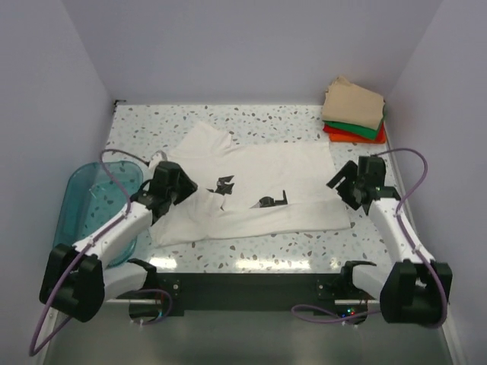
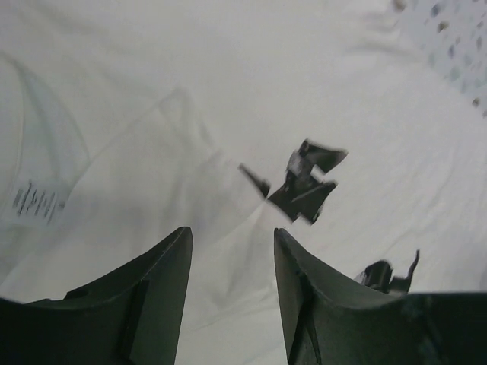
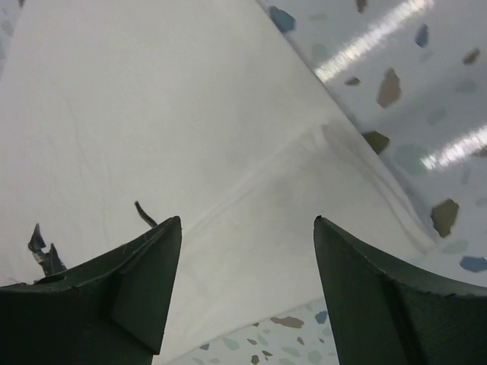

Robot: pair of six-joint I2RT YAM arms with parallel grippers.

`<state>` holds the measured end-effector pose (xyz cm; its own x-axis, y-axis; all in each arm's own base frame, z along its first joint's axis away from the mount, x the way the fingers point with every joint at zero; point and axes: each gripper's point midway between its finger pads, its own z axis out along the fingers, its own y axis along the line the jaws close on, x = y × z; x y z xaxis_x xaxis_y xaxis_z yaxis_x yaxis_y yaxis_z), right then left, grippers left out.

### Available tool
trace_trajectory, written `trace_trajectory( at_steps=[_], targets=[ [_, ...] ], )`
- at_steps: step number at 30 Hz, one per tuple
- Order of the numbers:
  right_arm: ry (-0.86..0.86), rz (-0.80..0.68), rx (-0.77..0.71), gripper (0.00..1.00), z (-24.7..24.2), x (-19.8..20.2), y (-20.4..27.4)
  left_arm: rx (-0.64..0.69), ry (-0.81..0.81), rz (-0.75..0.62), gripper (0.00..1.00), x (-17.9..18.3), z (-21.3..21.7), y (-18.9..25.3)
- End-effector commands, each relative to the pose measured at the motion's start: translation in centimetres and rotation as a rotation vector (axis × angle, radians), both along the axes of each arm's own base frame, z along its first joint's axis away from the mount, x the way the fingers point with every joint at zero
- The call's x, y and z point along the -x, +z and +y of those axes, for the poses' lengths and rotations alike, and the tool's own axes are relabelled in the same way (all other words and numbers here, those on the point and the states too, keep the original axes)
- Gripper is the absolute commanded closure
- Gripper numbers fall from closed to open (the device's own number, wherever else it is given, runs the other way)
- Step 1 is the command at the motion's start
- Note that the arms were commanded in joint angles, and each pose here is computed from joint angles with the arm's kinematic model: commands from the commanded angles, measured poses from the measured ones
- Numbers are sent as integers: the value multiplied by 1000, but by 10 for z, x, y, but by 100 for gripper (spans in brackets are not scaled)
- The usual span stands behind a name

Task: Fold and stack the t-shirts
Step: Fold the tshirt

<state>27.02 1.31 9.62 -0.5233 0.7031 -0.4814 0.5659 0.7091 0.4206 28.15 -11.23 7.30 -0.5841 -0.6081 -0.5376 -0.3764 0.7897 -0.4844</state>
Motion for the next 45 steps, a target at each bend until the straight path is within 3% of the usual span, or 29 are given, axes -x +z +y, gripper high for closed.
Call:
trace_trajectory(
  at_steps=[1, 2, 3, 5, 6, 8, 10, 11, 12, 19, 27, 35, 39, 45],
  targets=[
    [216, -97, 2, 27, 19, -55, 38, -69, 25, -141, 48, -73, 13, 64],
    [239, -127, -6, 28, 22, -80, 46, -110, 9, -101, 48, -91, 21, 49],
    [256, -146, -10, 28, 24, -91, 50, -98, -11, -158, 48, -119, 15, 77],
    [288, -181, -2, 28, 26, -123, 60, -183, -67, -116, 48, -152, 15, 59],
    [296, -182, 3, 28, 26, -134, 60, -196, -83, -175, 48, -179, 10, 82],
    [327, -245, 34, 29, 25, -162, 79, -262, -122, -178, 48, -218, 9, 74],
    [344, -225, 49, 30, 23, -179, 66, -311, -134, -164, 48, -241, 13, 63],
    [349, -260, 62, 30, 23, -193, 76, -356, -162, -118, 48, -251, 16, 36],
    [361, -254, 64, 31, 23, -202, 69, -365, -171, -164, 48, -272, 13, 49],
    [422, -349, 67, 34, 30, -239, 73, -499, -236, -160, 45, -337, 26, 11],
    [436, -376, 74, 35, 32, -246, 66, -563, -262, -174, 36, -364, 34, -14],
    [437, -356, 98, 36, 28, -245, 60, -450, -352, -189, 39, -371, 7, -35],
    [439, -339, 111, 36, 26, -246, 55, -424, -342, -167, 49, -367, 6, -45],
    [456, -273, 150, 36, 19, -255, 35, -396, -338, -190, 86, -367, 2, -38]
  ],
)
